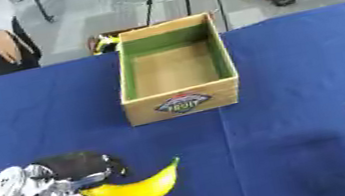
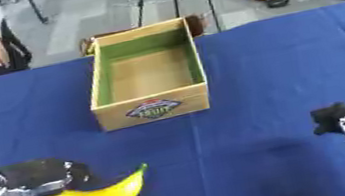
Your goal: Pick up objects on the table and place them in the box.
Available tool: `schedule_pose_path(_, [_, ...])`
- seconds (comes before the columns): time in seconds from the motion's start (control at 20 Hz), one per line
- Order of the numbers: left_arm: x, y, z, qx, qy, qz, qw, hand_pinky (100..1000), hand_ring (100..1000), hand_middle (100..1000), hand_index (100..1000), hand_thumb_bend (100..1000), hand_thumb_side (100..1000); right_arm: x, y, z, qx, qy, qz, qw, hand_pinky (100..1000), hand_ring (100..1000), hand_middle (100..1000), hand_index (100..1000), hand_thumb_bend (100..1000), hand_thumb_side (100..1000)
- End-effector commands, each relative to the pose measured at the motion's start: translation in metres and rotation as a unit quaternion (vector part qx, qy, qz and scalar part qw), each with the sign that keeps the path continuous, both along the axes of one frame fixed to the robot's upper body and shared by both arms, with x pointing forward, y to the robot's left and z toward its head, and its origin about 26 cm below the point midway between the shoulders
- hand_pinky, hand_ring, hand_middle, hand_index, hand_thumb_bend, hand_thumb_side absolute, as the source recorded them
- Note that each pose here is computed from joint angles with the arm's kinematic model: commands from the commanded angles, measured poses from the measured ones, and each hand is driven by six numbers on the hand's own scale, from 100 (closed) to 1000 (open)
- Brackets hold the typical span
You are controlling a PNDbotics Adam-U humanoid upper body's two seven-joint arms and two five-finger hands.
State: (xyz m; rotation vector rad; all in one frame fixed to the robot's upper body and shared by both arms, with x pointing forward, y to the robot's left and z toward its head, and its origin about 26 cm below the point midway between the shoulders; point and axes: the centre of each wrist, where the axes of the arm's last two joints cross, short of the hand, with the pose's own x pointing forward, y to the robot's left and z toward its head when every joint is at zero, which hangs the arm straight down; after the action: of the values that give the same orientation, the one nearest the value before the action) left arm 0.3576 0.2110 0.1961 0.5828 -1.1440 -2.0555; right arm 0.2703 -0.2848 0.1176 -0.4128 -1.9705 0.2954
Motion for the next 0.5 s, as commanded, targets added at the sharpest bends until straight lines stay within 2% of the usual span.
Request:
schedule_pose_path(0.05, [0.0034, 0.0001, 0.0039, 0.010, -0.012, -0.002, 1.000, 481, 737, 807, 913, 286, 732, 0.0002, 0.0004, 0.0052, -0.009, -0.009, 0.003, 1.000, 770, 766, 486, 712, 100, 1000])
schedule_pose_path(0.5, [0.0076, -0.0033, -0.0003, 0.013, -0.020, -0.009, 1.000, 509, 755, 793, 897, 284, 752, 0.0002, 0.0005, 0.0043, -0.011, -0.006, 0.003, 1.000, 770, 766, 486, 712, 100, 1000])
